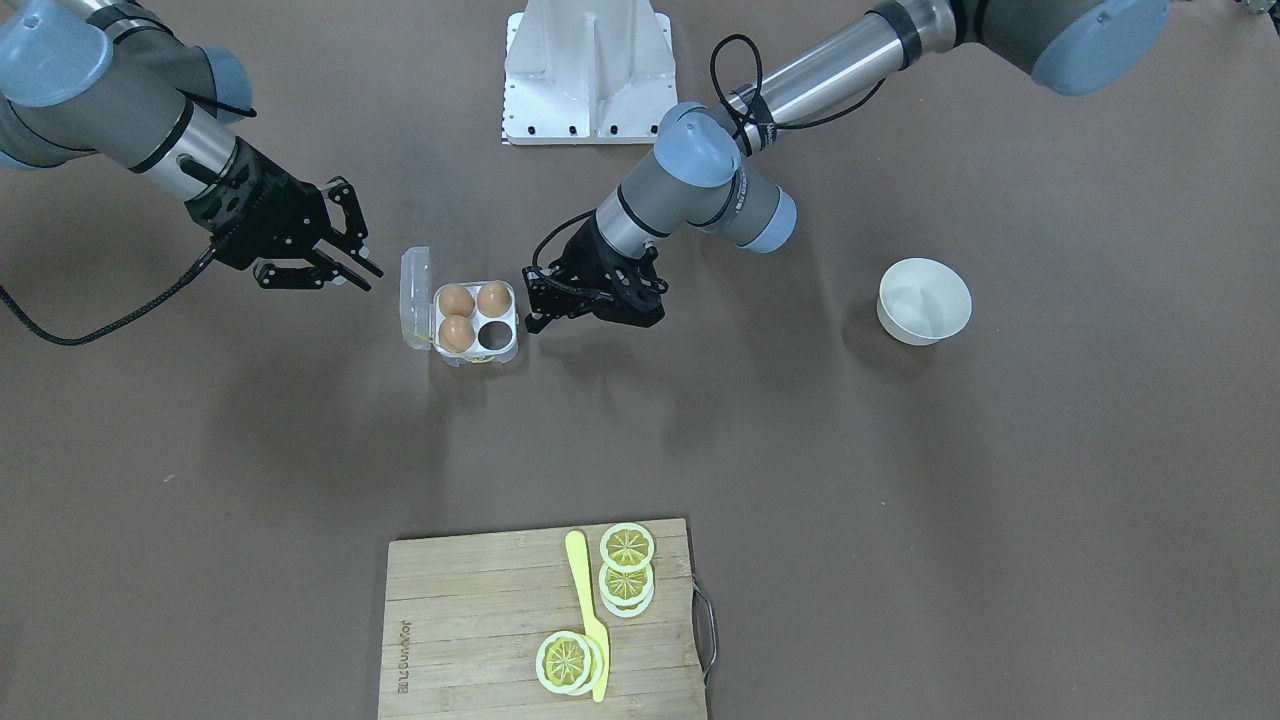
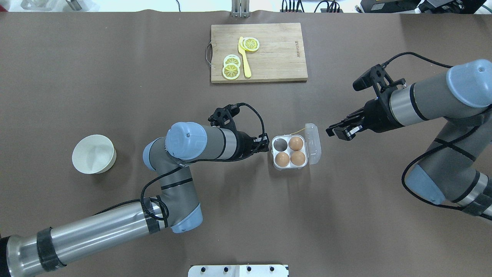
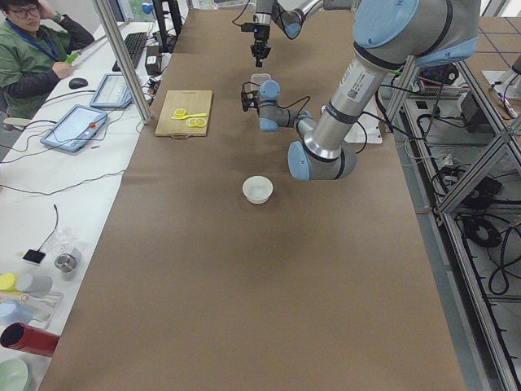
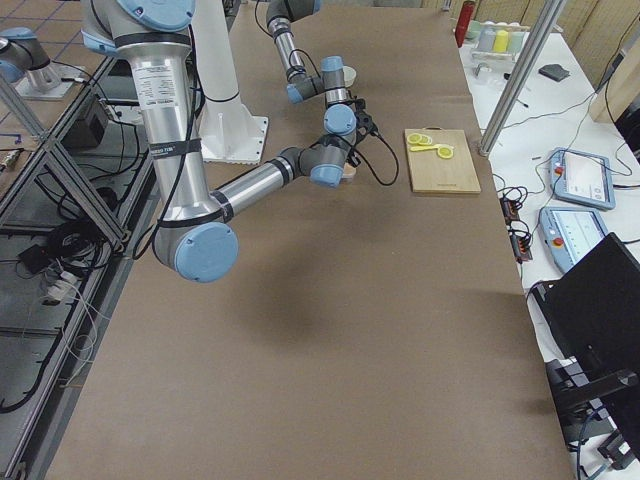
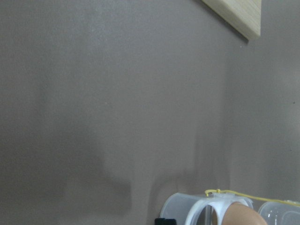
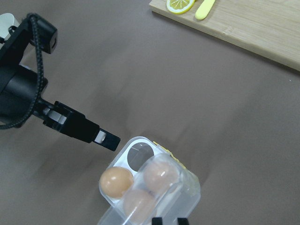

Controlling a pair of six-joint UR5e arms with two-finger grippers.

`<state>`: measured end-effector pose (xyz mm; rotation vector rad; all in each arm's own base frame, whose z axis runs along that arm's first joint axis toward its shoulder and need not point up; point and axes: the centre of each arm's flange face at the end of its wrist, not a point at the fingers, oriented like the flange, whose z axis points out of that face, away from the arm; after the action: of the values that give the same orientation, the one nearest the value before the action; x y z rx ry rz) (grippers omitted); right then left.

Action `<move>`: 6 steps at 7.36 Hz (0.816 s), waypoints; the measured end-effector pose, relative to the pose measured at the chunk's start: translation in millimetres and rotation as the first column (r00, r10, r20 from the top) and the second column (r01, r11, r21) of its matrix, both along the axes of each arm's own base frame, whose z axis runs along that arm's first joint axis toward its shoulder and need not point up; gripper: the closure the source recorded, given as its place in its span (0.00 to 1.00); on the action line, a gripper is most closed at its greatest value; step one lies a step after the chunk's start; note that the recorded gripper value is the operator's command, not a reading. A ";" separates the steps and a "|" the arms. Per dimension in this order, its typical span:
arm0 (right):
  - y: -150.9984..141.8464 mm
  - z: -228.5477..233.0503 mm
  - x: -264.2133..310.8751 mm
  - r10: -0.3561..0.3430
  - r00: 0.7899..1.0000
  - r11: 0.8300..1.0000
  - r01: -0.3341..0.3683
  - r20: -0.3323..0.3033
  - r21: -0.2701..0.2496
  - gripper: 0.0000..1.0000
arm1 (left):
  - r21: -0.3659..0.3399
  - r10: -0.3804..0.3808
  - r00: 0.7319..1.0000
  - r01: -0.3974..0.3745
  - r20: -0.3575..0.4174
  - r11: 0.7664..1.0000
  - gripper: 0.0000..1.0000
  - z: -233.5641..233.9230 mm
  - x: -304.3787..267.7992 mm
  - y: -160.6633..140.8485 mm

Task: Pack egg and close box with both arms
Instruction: 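Push the open lid down over the eggs with the right gripper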

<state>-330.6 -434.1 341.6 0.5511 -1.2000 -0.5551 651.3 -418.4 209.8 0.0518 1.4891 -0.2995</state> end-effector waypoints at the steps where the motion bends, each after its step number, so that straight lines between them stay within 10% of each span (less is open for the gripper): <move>1: 1.2 3.8 0.6 -0.002 1.000 1.000 0.002 -0.005 -0.004 1.00 | -0.006 0.004 1.000 -0.004 -0.008 1.000 1.00 -0.1 0.9 3.3; 6: 1.6 16.2 -9.3 -0.018 1.000 0.993 0.016 -0.009 -0.119 1.00 | -0.010 0.008 1.000 -0.008 -0.012 1.000 1.00 3.2 1.9 6.9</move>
<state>-339.9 -432.4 357.8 0.4369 -1.2204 -0.4970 653.2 -411.5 212.9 0.0362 1.4998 -0.3011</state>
